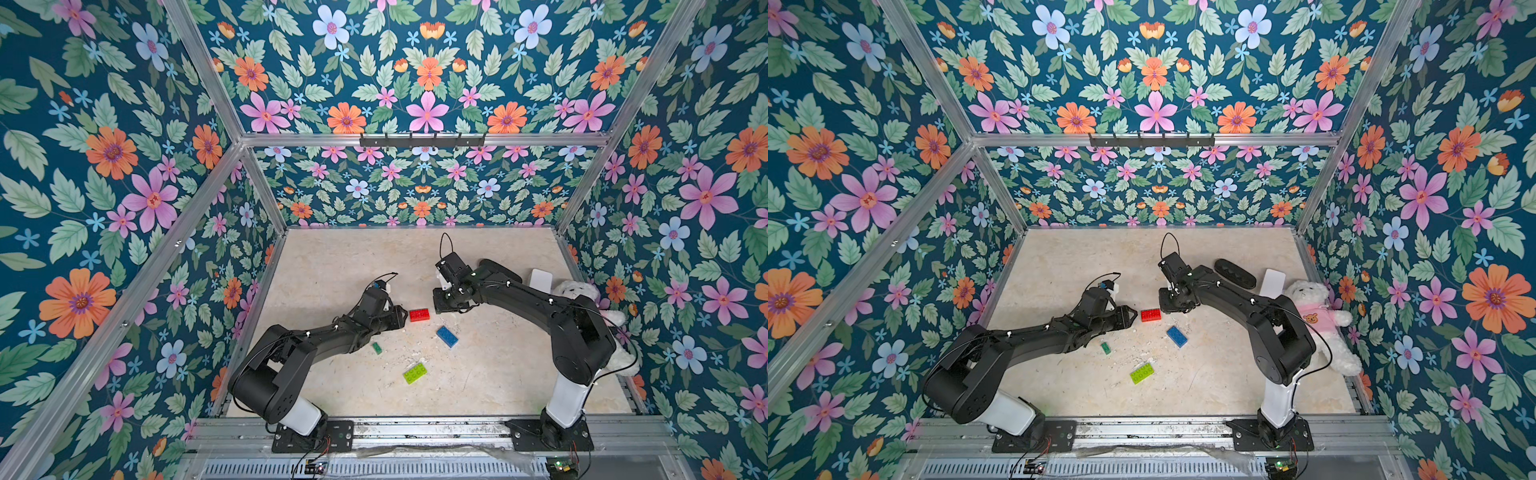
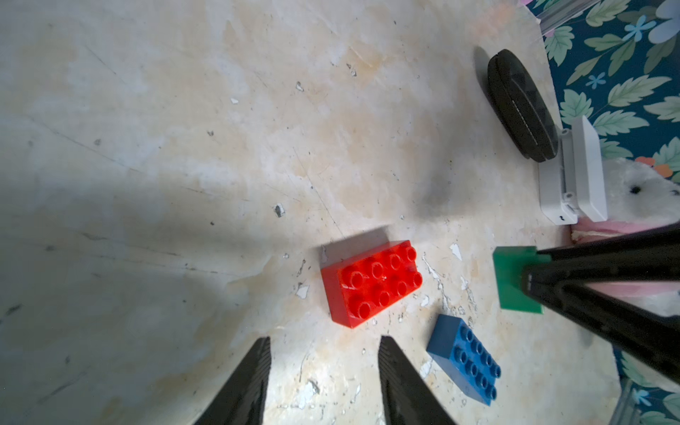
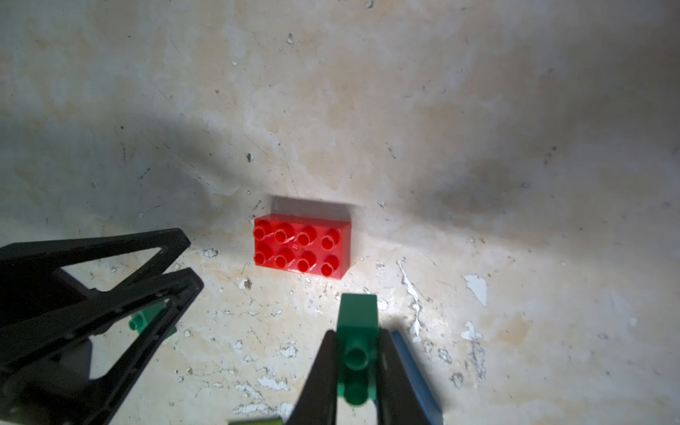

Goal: Assemble the number 5 with lego
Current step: Assemble the lego brick with the lego brick.

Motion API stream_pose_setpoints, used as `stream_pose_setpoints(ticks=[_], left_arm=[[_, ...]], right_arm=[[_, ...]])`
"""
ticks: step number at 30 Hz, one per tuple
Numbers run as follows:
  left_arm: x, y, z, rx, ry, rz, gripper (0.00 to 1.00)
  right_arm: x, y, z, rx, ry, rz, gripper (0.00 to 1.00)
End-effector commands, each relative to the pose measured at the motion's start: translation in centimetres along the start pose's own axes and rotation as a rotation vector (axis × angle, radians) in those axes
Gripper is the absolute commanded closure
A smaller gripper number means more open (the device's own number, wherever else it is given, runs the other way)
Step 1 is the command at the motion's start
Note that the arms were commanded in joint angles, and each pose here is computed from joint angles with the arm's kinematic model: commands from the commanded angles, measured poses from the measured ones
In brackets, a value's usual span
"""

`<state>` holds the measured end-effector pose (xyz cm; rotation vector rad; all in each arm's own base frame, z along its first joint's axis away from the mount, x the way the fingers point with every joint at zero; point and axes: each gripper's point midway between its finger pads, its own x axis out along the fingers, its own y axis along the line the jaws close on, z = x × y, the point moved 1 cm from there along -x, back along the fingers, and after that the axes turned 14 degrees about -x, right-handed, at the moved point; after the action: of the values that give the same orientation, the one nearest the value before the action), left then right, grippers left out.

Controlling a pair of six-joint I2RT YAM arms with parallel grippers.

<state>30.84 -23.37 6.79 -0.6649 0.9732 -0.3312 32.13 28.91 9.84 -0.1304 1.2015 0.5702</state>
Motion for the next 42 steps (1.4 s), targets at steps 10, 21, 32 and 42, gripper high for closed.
stream_pose_setpoints(ticks=[10,21,32,42], left_arm=[[0.3,-0.4,-0.3,-0.027,0.026,-0.044,0.51],[0.7,-0.6,-0.4,-0.033,0.036,-0.056,0.52],[1.1,-0.7,-0.6,-0.036,0.047,-0.072,0.54],[1.4,-0.5,-1.1,-0.044,0.064,-0.084,0.56]], right_arm=[[2.5,1.3,-0.1,-0.063,0.098,-0.006,0.95],[3.4,1.2,0.3,-0.050,0.117,-0.021,0.95],[4.3,0.8,0.4,-0.024,0.135,-0.048,0.95],[4.8,1.1,0.3,-0.009,0.151,-0.059,0.95]])
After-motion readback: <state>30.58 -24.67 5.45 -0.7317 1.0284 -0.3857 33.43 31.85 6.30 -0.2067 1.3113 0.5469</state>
